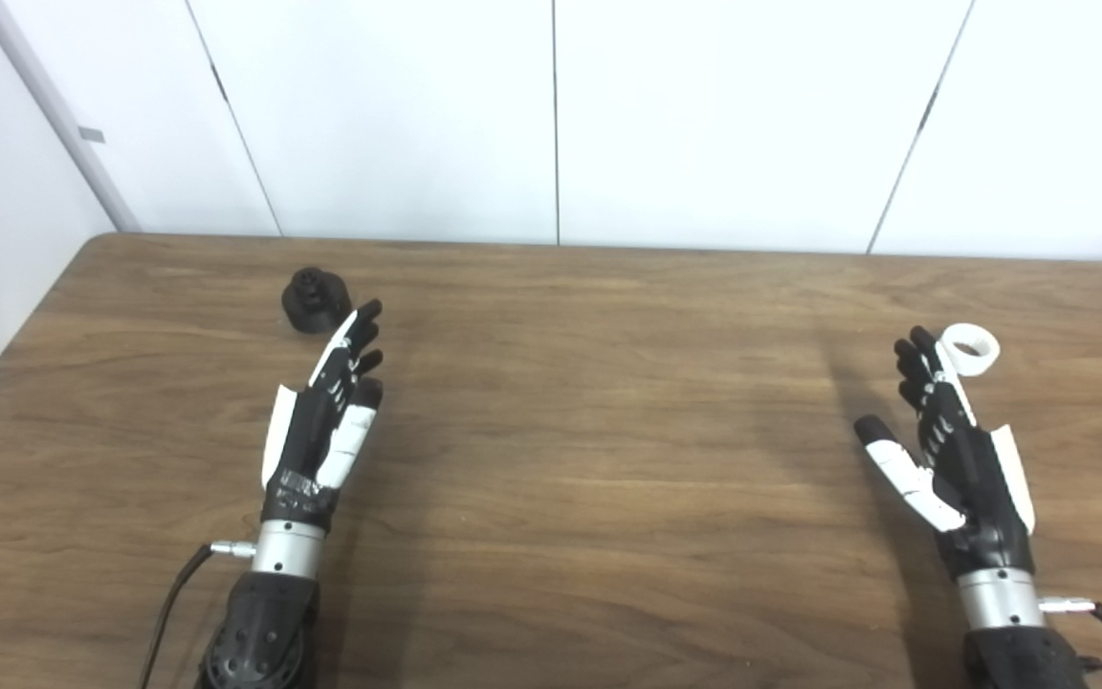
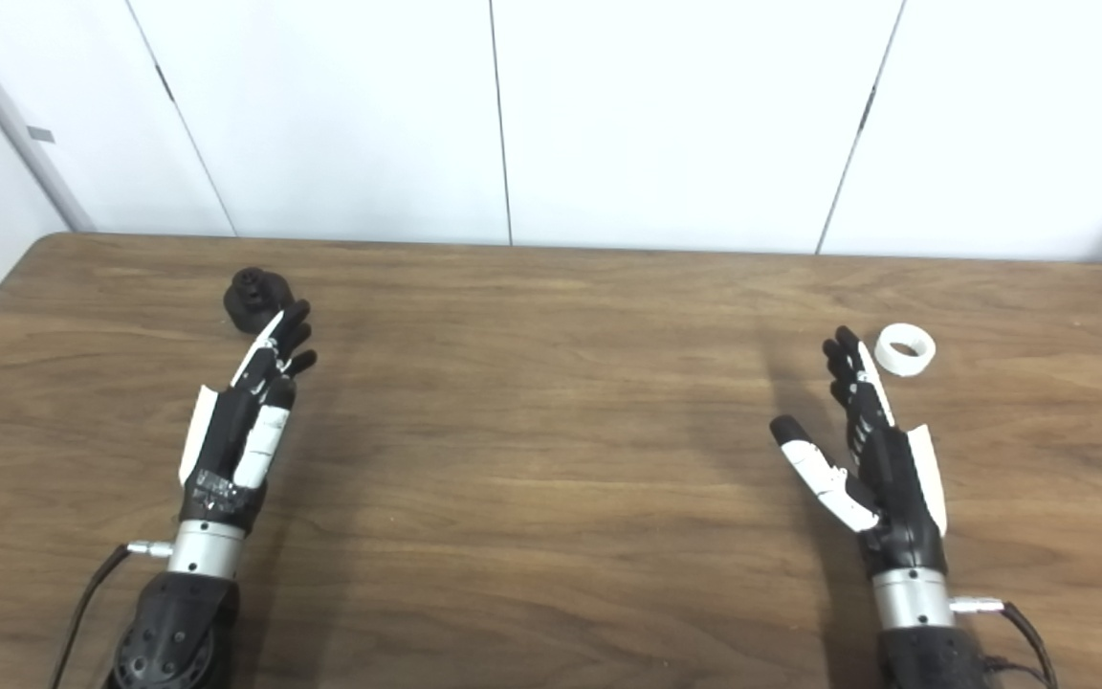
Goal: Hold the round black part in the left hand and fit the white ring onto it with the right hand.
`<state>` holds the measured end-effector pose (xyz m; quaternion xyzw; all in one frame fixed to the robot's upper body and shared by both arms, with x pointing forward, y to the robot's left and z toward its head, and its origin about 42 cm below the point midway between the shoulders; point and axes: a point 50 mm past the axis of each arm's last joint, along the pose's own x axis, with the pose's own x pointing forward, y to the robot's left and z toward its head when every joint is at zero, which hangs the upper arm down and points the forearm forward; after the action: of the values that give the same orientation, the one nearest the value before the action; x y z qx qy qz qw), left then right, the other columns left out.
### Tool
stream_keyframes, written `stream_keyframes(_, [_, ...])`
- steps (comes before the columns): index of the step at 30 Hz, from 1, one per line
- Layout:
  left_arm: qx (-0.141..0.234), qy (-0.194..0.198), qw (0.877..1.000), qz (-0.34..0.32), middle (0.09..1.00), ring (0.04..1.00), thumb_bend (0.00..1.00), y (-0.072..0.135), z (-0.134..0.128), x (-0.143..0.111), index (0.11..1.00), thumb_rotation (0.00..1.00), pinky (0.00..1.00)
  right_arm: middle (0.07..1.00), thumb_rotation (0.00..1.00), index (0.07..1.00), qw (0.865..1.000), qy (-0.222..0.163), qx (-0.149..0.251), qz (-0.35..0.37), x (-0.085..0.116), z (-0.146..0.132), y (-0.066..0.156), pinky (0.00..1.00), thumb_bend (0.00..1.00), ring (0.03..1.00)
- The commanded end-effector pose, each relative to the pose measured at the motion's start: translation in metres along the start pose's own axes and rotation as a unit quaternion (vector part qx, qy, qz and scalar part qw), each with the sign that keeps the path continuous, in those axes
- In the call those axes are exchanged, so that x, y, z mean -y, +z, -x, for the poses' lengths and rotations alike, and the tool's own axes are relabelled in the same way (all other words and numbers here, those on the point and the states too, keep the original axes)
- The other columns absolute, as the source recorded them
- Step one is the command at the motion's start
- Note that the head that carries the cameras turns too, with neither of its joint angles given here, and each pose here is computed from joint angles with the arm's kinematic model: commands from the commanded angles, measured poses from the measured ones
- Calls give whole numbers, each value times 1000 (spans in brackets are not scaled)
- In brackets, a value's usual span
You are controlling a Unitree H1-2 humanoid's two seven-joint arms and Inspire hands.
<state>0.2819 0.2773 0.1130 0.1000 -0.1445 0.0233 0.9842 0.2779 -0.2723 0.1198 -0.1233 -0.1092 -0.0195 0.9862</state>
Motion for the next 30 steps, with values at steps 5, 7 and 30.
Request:
stream_keyframes(5, [-57, -1, 998, 0, 968, 956, 738, -29, 26, 3, 938, 884, 902, 945, 582, 965, 1000, 1, -28, -12, -5, 14, -20, 942, 486, 959])
stream_keyframes(7, [-56, -2, 998, 1, 970, 958, 729, -29, 26, 3, 940, 885, 907, 946, 583, 966, 1000, 3, -27, -11, -5, 14, -19, 944, 483, 959])
stream_keyframes(30, [27, 7, 984, -177, 890, 898, 878, -29, 3, -5, 818, 373, 886, 953, 515, 968, 999, 5, -29, -20, 0, 14, -34, 962, 434, 968])
